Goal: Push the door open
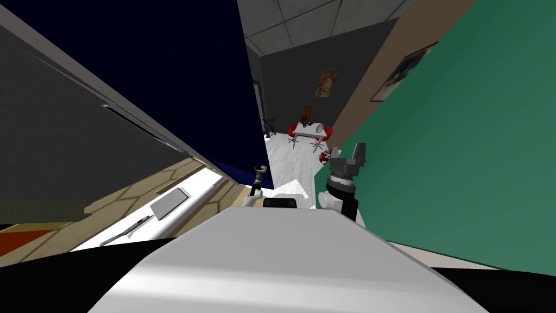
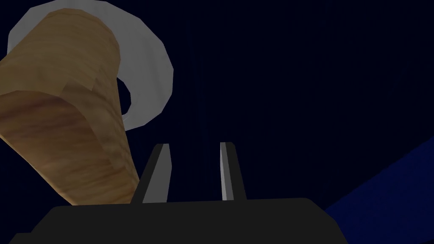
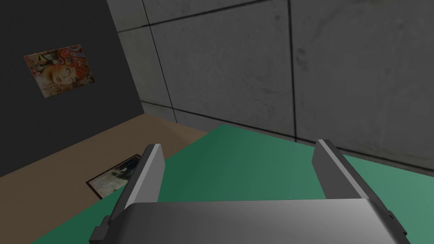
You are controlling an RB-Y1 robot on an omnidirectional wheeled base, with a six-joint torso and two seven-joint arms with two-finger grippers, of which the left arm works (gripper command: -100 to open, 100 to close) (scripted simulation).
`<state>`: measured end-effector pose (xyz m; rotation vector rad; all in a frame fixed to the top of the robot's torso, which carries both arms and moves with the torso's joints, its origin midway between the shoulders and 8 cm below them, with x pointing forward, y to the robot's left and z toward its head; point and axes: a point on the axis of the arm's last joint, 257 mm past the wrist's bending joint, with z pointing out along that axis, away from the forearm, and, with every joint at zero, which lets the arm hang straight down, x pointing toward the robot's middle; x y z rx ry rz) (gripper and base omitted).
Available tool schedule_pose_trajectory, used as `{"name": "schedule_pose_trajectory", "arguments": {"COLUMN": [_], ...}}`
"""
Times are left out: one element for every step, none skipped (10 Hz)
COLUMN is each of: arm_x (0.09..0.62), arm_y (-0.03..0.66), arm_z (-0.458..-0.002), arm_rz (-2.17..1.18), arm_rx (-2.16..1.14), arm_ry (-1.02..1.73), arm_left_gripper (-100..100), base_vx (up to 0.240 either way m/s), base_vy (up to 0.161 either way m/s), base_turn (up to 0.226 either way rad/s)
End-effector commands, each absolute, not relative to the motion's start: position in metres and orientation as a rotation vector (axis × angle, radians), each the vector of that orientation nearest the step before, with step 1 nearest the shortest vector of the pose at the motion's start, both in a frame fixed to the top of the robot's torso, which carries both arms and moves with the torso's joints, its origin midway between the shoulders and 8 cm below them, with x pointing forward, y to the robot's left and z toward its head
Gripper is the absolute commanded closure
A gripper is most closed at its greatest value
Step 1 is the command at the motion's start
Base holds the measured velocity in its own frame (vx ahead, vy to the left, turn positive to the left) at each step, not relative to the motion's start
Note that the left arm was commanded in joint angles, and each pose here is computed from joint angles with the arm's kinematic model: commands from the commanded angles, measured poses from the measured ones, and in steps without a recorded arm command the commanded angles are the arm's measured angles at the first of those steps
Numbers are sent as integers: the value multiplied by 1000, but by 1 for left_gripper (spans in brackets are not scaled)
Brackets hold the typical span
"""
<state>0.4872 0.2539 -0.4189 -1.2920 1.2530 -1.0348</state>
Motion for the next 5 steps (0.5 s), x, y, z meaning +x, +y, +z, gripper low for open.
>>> {"name": "schedule_pose_trajectory", "arguments": {"arm_x": [492, 492, 489, 488, 489], "arm_y": [251, 251, 237, 237, 237], "arm_z": [-401, -401, -398, -400, -398], "arm_rz": [-1071, -1071, -1107, -1105, -1107], "arm_rx": [-1244, -1244, -1225, -1227, -1225], "arm_ry": [1224, 1224, 1223, 1226, 1223], "arm_left_gripper": [-100, -100, -100, -100, -100], "base_vx": [-144, -111, -133, -104, -57], "base_vy": [78, 73, 109, 113, 47], "base_turn": [-85, -49, -86, -105, -20]}}
